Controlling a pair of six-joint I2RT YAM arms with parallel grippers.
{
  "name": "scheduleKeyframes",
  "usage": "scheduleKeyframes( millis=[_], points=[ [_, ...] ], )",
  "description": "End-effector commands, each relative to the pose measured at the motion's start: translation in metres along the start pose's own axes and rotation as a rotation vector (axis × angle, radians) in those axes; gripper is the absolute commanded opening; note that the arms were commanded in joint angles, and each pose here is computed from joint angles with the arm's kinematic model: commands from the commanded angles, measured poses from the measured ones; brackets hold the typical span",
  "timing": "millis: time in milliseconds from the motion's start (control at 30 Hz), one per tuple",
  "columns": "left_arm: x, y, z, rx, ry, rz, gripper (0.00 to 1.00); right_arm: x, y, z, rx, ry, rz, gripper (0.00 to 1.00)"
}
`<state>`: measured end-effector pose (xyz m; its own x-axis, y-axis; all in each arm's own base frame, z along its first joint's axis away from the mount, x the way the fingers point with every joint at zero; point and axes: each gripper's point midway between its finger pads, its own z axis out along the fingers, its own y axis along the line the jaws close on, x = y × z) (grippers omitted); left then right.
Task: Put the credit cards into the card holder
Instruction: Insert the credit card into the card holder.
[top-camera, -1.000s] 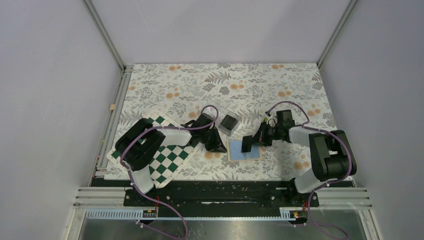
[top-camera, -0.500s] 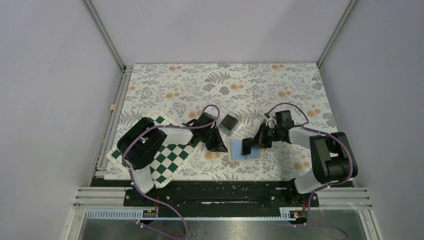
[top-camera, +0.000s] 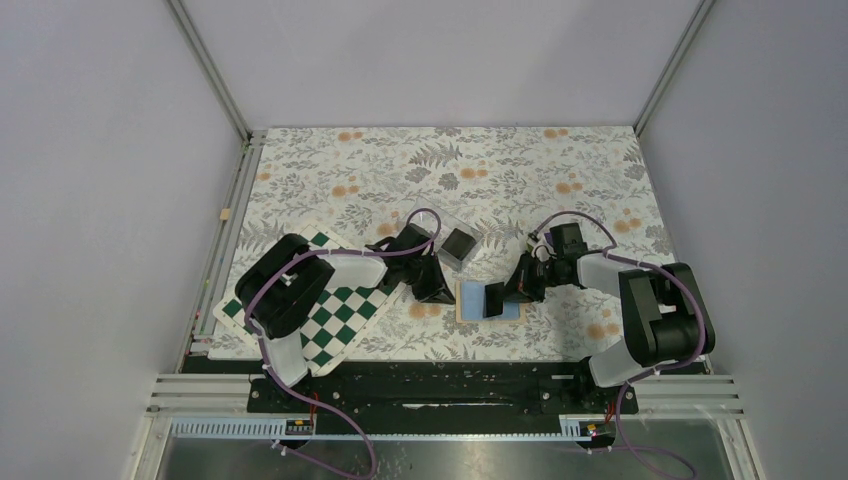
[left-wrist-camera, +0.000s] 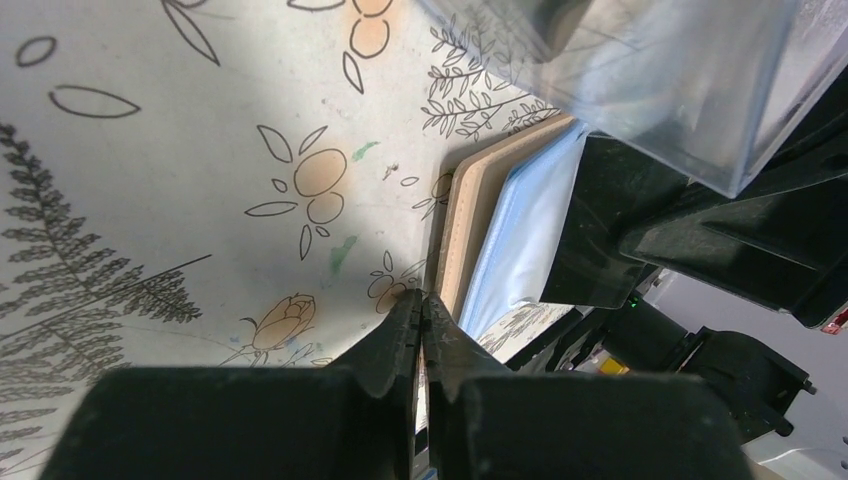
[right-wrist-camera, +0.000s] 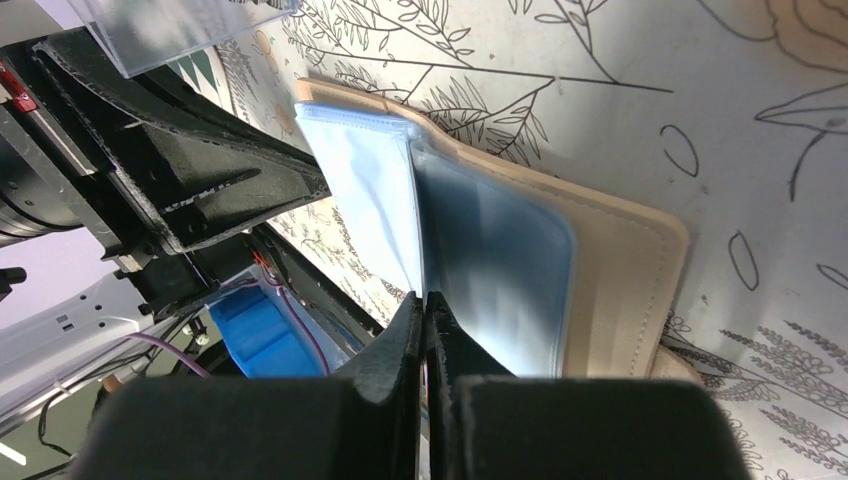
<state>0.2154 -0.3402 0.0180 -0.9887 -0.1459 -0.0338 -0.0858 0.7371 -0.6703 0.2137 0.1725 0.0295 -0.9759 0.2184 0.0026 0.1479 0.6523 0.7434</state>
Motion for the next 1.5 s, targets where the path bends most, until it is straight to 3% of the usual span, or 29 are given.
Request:
scheduleKeyframes(
  millis=[0, 533, 933, 1467],
  points=[
    [-0.002, 0.001, 0.006, -0.023, -0.003, 0.031, 0.03, 0.005, 0.003, 0.002, -0.001, 0.056, -0.001, 0.0],
    [-0.001, 0.002, 0.009, -0.045, 0.006, 0.036, 0.03, 0.01, 0.009, 0.009, -0.041, 0.119, 0.032, 0.0],
    [-0.002, 0.002, 0.009, -0.05, 0.01, 0.038, 0.03, 0.018, 0.006, 0.019, 0.032, 0.17, 0.012, 0.0],
    [-0.001, -0.005, 0.004, -0.044, 0.009, 0.047, 0.03, 0.014, 0.004, 0.011, 0.176, 0.118, -0.053, 0.53]
  ],
)
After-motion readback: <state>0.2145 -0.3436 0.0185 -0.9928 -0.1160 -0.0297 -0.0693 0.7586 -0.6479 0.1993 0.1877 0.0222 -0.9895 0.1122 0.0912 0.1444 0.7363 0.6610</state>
